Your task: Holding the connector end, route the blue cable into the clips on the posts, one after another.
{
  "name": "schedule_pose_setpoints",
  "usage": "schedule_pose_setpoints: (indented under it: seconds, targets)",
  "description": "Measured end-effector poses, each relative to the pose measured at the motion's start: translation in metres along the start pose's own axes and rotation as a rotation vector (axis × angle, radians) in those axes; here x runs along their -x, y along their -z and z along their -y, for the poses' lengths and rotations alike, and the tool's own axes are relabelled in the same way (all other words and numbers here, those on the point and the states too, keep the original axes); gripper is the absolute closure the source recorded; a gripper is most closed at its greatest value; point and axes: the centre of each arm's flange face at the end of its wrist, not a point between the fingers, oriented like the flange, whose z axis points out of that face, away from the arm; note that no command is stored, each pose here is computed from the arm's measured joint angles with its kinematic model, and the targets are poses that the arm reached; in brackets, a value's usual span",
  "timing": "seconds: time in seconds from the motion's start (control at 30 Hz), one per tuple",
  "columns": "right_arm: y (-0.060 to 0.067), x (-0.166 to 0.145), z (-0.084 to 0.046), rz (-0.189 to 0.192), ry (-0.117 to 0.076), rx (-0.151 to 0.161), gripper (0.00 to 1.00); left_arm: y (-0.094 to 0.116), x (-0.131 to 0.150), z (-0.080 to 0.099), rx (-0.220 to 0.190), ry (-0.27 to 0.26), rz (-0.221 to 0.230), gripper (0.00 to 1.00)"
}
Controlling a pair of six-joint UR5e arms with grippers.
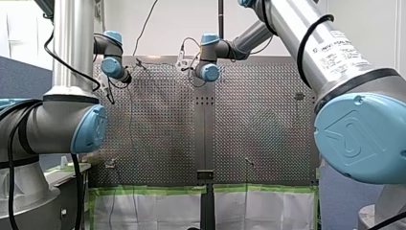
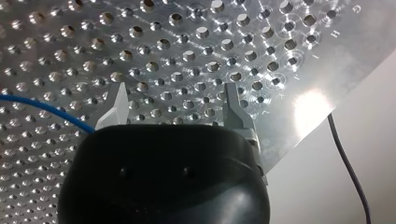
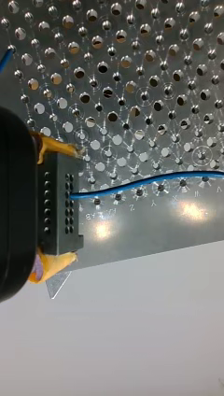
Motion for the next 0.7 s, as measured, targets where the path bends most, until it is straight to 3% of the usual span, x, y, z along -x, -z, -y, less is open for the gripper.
schedule_pose_setpoints:
  seconds: [0.33,0.5,0.7]
  targets:
    - [0.0,0.0,0.0,0.001,0.0,0.0,1.0,0.041,-0.001,0.004,0.039,0.033,-0.079,0.0]
    - [0.0,0.001,0.0,0.004,0.0,0.0,1.0,0.066,-0.007,0.012,0.008,0.034,-0.117,0.0]
    - [0.001,0.001,0.0,0.009,0.0,0.001,1.0,0.086,-0.005,0.02,-0.007,0.036,-0.113,0.0]
